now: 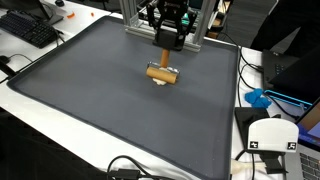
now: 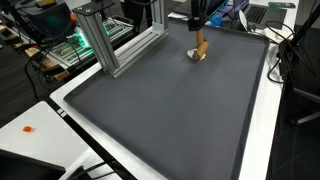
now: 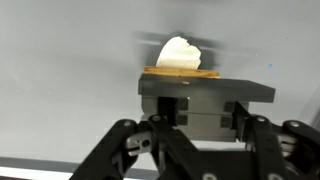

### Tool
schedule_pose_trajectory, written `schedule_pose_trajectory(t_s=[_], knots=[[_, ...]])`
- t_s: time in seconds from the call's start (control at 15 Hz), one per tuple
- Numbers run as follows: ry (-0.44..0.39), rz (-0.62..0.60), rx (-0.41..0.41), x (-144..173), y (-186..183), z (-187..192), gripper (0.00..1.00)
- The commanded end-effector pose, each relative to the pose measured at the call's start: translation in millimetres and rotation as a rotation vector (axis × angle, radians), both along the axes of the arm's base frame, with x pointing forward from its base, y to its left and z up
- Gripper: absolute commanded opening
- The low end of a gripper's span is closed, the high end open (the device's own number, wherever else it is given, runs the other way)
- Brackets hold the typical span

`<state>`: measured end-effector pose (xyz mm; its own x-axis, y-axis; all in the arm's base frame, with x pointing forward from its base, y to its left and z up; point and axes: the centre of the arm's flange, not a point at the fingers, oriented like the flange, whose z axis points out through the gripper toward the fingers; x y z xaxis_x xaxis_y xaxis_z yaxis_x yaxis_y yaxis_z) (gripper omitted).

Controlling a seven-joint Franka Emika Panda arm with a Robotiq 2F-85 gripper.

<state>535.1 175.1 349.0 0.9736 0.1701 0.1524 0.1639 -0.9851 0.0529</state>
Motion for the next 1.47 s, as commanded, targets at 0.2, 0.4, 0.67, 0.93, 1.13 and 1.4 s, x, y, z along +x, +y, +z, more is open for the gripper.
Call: schedule_pose_trajectory(t_s=[0.2, 0.4, 0.67, 0.93, 1.13, 1.4], knots=[[0.160, 0.013, -0.016, -27, -10, 10, 0.35], [0.166, 0.009, -0.032, -30, -9, 3, 0.35], [0.067, -0.001, -0.013, -21, -5, -1, 0.35], [0.011, 0.007, 0.009, -15, 1, -5, 0.35], [0.006, 0.016, 0.007, -16, 4, -15, 0.35], [-0.026, 0.021, 0.006, -13, 6, -21, 0.35]])
